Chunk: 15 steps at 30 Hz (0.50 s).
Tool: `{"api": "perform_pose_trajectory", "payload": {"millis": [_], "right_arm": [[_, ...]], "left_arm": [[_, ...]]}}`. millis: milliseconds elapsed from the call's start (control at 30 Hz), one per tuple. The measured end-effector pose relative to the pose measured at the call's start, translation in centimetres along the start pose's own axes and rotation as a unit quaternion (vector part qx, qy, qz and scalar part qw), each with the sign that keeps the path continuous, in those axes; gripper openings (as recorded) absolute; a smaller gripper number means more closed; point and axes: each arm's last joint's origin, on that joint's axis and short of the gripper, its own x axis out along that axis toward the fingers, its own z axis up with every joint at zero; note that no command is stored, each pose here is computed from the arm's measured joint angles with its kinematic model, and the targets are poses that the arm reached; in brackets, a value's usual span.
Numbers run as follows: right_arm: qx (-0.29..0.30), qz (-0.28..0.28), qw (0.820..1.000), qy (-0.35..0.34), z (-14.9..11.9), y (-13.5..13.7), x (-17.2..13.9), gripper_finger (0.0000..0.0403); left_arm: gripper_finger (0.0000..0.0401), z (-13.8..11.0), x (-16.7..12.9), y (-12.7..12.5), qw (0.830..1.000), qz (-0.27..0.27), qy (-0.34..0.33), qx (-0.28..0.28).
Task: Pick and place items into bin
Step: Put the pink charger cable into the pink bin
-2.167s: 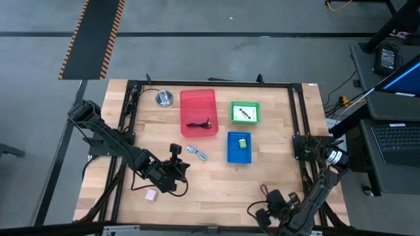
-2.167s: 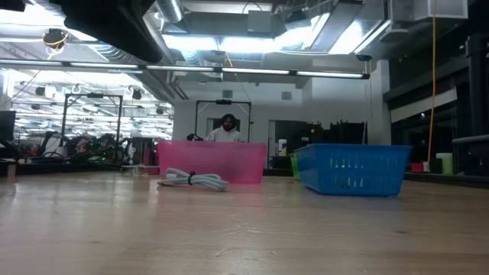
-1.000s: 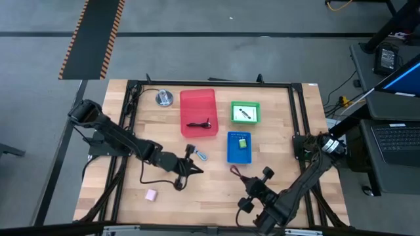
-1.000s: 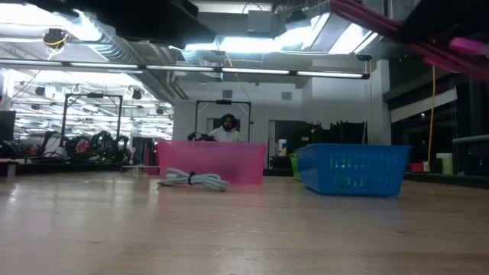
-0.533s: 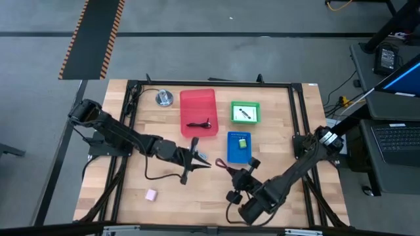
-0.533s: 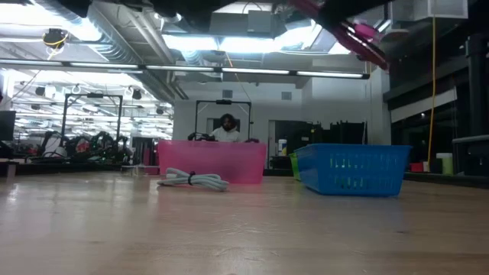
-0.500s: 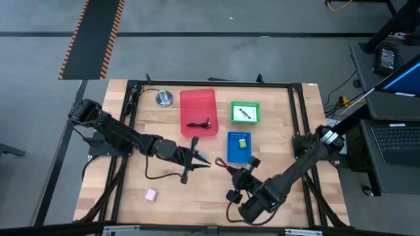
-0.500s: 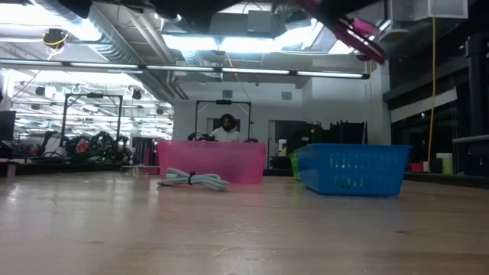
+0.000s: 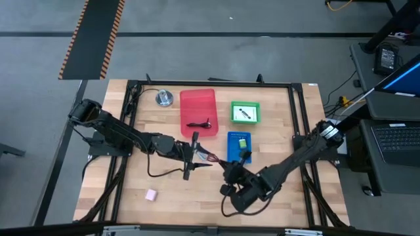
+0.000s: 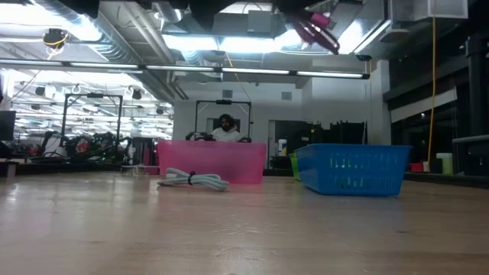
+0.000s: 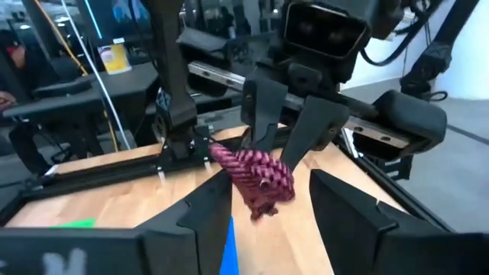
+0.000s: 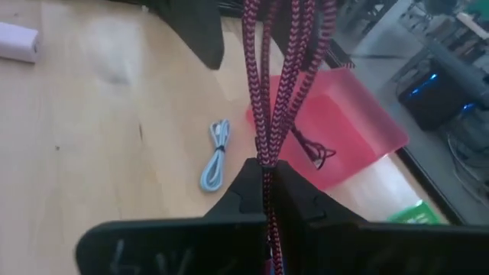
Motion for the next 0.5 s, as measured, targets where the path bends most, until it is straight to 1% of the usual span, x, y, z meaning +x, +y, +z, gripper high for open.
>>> {"api": "perform_pose_trajectory", "payload": {"millis": [133,267,367,500], "right_arm": [[-0.015,0.013,1.000,0.007,0.8,-0.6,1.0,0.0000],[-0.029,0.010,0.999,0.008,1.2,-1.2,1.7,0.0000],[-0.033,0.018,0.999,0.010,1.6,-1.7,1.7,0.0000],[-0.040,0.020,0.999,0.007,2.0,-2.2,1.4,0.0000]], "left_arm": [[0.0174,0.0,0.0,0.0,1.000,0.000,-0.001,0.019],[0.0154,0.3,0.1,0.2,1.000,0.005,-0.005,0.023],[0.0122,0.3,0.2,0.4,1.000,0.010,-0.005,0.028],[0.0055,0.3,0.2,0.8,0.999,0.017,-0.004,0.031]]}}
